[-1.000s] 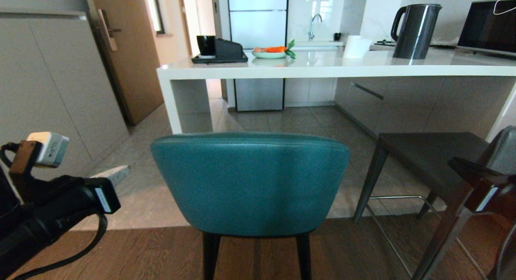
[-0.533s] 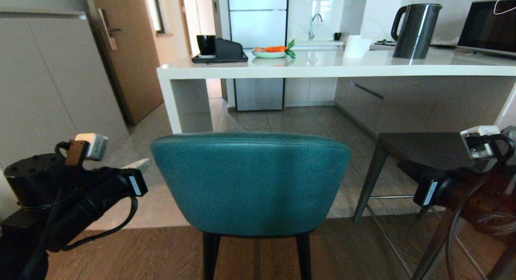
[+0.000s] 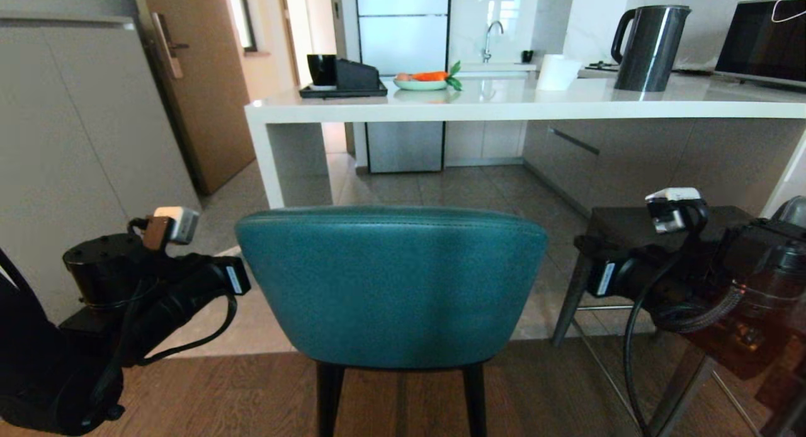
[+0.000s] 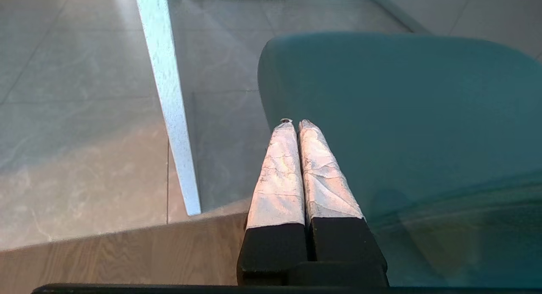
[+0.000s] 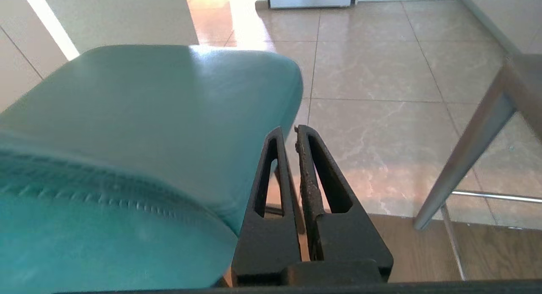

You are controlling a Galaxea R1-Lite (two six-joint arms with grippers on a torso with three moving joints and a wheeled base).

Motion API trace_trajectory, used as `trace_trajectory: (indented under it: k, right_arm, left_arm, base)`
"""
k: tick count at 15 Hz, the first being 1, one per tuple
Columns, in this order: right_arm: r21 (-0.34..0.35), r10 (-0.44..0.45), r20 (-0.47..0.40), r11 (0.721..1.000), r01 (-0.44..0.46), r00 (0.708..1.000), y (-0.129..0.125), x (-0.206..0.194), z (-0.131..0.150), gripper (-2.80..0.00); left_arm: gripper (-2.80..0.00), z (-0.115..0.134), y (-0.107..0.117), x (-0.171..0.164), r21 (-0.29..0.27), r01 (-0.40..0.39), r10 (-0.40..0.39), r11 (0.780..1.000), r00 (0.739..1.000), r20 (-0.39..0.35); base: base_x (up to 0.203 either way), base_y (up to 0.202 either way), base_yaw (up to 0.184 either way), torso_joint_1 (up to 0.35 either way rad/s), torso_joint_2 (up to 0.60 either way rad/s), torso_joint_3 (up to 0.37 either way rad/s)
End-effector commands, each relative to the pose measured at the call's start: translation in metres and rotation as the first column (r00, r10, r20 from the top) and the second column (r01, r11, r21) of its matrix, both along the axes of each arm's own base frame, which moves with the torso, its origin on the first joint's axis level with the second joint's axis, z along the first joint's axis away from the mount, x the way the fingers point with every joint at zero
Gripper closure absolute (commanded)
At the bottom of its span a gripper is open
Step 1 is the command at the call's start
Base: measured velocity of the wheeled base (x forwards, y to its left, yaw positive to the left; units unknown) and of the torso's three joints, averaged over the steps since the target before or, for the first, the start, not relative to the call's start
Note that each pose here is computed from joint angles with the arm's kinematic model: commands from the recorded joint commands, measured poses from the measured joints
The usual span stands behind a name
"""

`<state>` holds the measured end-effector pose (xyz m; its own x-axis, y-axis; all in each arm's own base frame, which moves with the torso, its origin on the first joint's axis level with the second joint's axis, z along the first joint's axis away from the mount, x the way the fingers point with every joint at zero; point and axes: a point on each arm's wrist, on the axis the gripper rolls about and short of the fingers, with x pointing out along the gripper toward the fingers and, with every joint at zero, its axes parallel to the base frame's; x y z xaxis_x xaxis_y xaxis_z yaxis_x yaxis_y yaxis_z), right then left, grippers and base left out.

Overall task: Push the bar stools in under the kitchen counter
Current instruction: Push the blue chair back under the dining table

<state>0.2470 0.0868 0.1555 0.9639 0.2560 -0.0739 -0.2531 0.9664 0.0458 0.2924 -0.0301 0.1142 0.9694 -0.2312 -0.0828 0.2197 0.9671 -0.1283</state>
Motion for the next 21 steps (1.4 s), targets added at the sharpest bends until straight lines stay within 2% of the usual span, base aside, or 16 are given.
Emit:
trace_trajectory:
  k: [1,4,7,13,21]
  right_arm:
    - [-0.012,0.022,-0.032,1.0,-0.022,0.999,0.017,0.012,-0.012,0.0]
    - [-0.009,0.033,-0.019,0.999,-0.033,0.999,0.037,0.022,-0.013,0.0]
    - [-0.006,0.058,-0.024,0.998,-0.059,0.998,0.049,0.018,-0.015,0.0]
    - [-0.005,0.053,-0.005,0.999,-0.053,0.999,0.056,0.026,-0.03,0.0]
    - [0.003,0.036,0.017,0.999,-0.036,0.999,0.059,0.025,-0.027,0.0]
  left_arm:
    - [0.0,-0.012,0.001,0.007,0.001,-0.002,0.002,1.0,0.999,-0.032]
    - [0.0,-0.018,0.003,0.008,0.002,-0.009,0.009,1.0,0.999,-0.054]
    - [0.0,-0.017,0.001,0.007,-0.003,0.028,-0.028,1.0,0.998,-0.051]
    - [0.0,-0.026,-0.009,-0.002,0.01,0.065,-0.064,0.998,0.993,-0.095]
    - [0.0,-0.02,-0.025,-0.009,0.008,0.112,-0.112,0.994,0.991,-0.076]
  base:
    - [0.0,0.0,0.0,0.0,0.0,0.0]
    - [0.0,0.0,0.0,0.0,0.0,0.0]
    - [0.0,0.0,0.0,0.0,0.0,0.0]
    - [0.0,0.0,0.0,0.0,0.0,0.0]
    - [0.0,0.0,0.0,0.0,0.0,0.0]
